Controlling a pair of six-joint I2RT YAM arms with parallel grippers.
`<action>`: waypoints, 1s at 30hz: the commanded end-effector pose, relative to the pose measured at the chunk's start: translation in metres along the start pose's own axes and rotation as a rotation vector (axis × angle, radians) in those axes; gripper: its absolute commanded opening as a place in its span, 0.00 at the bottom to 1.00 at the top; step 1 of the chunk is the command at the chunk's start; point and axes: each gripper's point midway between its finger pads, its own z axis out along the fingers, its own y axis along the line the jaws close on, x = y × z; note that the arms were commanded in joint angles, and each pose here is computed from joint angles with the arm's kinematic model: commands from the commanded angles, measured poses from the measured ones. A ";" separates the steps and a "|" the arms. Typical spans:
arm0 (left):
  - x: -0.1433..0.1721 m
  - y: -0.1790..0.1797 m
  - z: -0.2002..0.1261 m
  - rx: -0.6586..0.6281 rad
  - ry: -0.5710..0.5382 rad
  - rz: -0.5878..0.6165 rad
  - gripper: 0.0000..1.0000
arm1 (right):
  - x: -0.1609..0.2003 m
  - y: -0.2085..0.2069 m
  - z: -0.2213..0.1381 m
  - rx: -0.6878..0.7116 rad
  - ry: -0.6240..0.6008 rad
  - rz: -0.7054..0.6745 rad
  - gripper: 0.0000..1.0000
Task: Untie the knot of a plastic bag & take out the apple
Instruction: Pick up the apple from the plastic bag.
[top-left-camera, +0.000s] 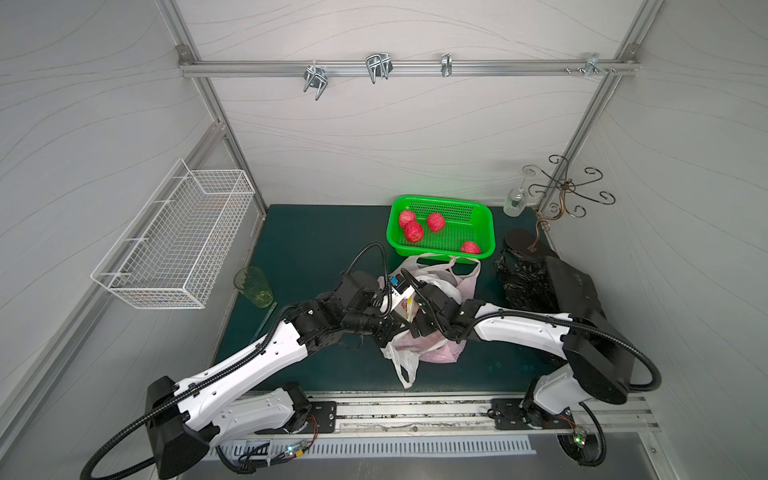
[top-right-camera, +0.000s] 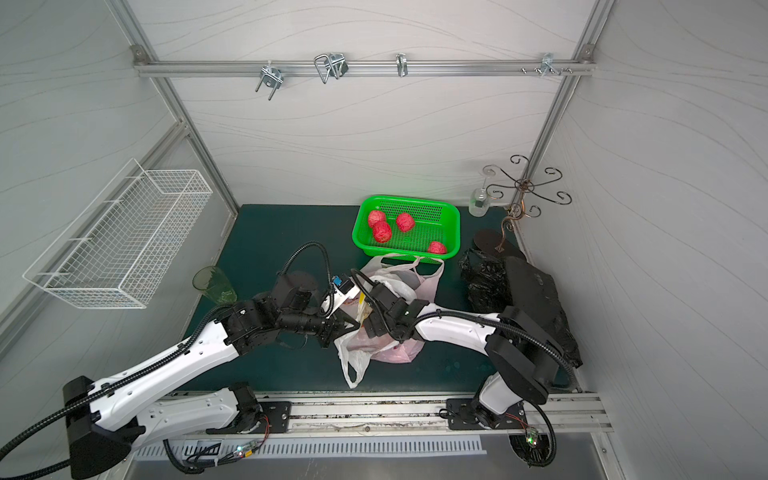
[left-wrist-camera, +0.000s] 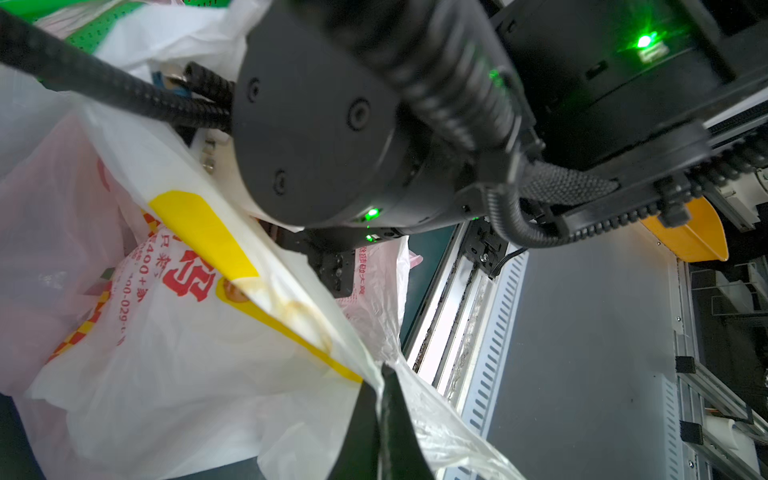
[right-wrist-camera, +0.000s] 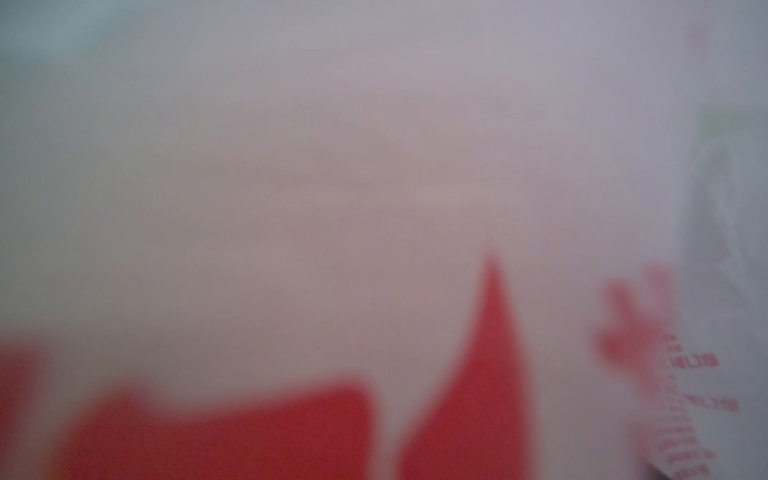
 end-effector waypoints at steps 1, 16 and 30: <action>-0.014 -0.013 -0.009 0.031 -0.049 0.023 0.00 | -0.032 -0.010 -0.001 0.080 -0.087 0.068 0.97; -0.008 -0.015 -0.014 0.015 -0.034 0.035 0.00 | -0.005 -0.011 0.067 0.068 0.095 0.140 0.89; 0.003 -0.001 -0.014 -0.054 -0.008 0.052 0.00 | -0.025 0.014 0.000 -0.118 -0.006 0.050 0.21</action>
